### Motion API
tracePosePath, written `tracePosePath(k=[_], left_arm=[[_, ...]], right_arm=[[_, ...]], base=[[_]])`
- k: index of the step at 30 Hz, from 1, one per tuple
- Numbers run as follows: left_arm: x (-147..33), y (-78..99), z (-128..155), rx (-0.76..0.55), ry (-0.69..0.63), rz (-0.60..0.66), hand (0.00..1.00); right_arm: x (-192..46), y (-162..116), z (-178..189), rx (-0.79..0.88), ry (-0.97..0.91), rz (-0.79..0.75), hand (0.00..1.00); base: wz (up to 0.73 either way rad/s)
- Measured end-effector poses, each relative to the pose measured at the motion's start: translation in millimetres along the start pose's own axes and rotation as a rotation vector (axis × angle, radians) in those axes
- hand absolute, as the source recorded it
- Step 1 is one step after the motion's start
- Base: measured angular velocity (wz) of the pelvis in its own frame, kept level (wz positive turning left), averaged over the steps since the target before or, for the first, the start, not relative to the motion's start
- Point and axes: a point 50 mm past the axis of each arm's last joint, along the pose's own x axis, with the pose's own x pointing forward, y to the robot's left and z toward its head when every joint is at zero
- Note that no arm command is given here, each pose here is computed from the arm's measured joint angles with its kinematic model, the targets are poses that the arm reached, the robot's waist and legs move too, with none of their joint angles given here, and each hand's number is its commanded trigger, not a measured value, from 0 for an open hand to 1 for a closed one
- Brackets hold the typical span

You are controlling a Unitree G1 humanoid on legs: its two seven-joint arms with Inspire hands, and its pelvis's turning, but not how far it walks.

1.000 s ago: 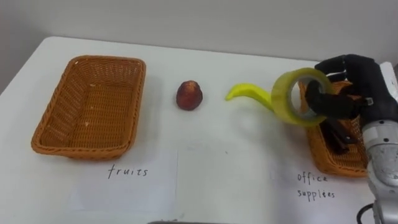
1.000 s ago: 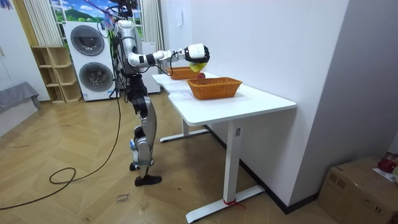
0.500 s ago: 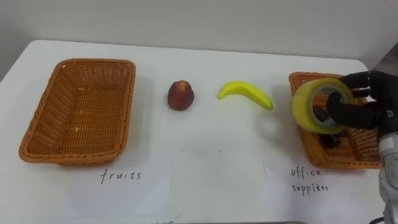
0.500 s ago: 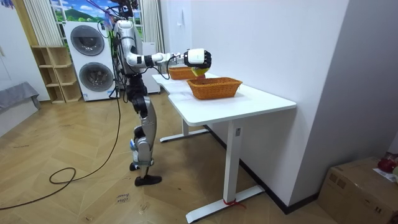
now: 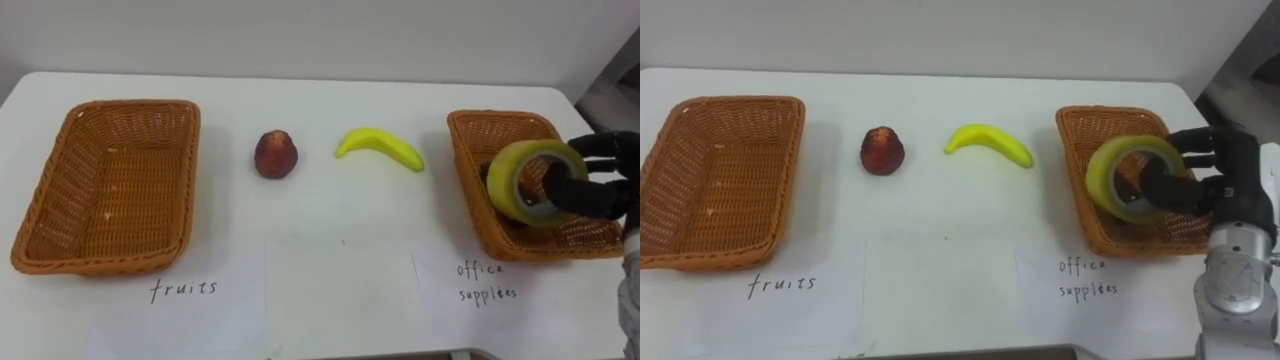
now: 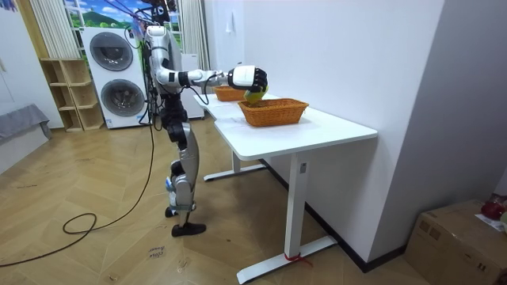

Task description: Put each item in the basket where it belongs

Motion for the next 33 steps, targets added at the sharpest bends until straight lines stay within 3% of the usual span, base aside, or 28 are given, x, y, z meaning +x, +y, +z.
tracePosePath(k=[16,17,19,20,21,33], left_arm=[[-0.1,2.4,-0.6,-0.017,0.000,0.008,0.00],[-0.2,2.6,-0.7,-0.017,0.000,0.008,0.00],[-0.3,2.7,-0.9,-0.017,0.000,0.009,0.00],[-0.3,2.7,-1.0,-0.017,0.000,0.009,0.00],[-0.3,2.7,-1.0,-0.017,0.000,0.009,0.00],[-0.3,2.1,-1.1,-0.016,-0.001,0.008,0.00]], right_arm=[[-3.6,-1.7,-5.9,-0.008,0.019,-0.011,0.99],[-3.7,-1.7,-5.9,-0.008,0.019,-0.011,0.91],[-3.7,-1.7,-5.9,-0.008,0.019,-0.011,0.63],[-3.7,-1.7,-5.9,-0.008,0.019,-0.011,0.39],[-3.6,-1.7,-5.9,-0.008,0.019,-0.011,0.00],[-3.5,-1.7,-5.6,-0.008,0.017,-0.010,0.00]], base=[[0.00],[0.00],[0.00],[0.00],[0.00],[-0.02]])
